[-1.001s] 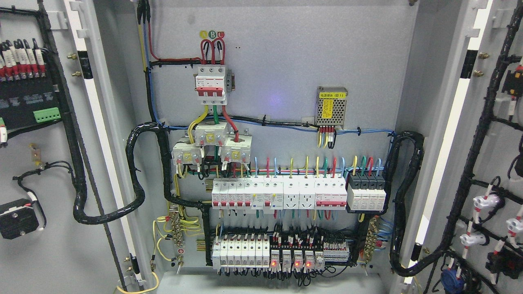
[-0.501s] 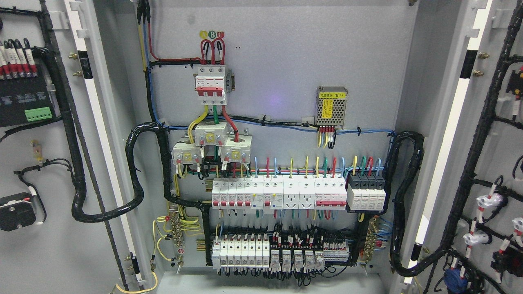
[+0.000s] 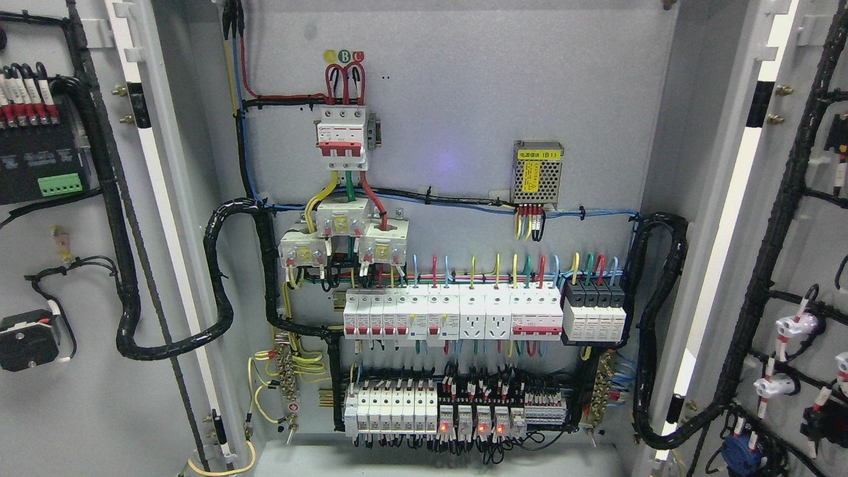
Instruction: Open door with both hands
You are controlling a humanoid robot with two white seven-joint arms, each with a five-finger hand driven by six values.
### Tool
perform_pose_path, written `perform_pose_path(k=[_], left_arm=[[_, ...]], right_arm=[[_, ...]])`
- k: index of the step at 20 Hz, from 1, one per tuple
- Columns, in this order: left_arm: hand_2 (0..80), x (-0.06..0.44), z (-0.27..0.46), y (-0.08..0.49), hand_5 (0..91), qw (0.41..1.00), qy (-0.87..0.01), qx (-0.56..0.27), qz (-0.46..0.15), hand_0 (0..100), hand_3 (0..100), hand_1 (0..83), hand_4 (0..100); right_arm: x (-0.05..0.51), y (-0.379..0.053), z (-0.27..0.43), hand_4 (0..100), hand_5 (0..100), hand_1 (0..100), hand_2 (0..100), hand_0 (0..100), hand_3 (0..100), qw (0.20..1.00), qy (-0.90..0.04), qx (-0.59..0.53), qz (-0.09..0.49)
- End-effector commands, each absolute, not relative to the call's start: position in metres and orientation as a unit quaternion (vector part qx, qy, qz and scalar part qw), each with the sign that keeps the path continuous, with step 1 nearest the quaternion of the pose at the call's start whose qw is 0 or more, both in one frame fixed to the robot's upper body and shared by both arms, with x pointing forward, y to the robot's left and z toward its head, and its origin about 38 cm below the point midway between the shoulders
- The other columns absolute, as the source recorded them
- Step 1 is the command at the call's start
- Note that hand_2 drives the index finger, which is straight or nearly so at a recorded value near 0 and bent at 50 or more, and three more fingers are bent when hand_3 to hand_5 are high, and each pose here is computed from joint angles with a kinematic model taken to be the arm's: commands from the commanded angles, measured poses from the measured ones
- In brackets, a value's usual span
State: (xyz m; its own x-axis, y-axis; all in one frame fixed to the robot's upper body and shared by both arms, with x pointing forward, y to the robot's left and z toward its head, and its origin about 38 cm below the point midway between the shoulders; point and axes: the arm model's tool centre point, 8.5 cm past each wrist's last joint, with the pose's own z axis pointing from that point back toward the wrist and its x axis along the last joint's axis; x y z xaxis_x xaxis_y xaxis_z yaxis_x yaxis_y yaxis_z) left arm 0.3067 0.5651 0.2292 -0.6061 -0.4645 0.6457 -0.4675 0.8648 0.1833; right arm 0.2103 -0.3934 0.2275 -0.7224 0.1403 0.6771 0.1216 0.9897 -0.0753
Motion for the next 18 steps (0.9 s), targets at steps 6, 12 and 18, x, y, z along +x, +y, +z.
perform_pose_path(k=[6,12,18], left_arm=[[0.0,0.265,0.259,0.426,0.0,0.114,-0.974,0.16,-0.109,0,0,0.0,0],[0.0,0.277,0.218,0.351,0.0,0.151,-0.971,0.104,-0.151,0,0,0.0,0],[0.0,0.242,0.132,0.272,0.0,0.269,-0.947,0.053,-0.167,0,0,0.0,0]], right_arm=[[0.222,-0.365,0.227,0,0,0,0,0,0,0.368,-0.929,-0.019,0.039],[0.23,-0.351,0.227,0,0,0,0,0,0,0.363,-0.93,0.008,0.048],[0.239,-0.331,0.227,0,0,0,0,0,0,0.357,-0.931,0.042,0.06]])
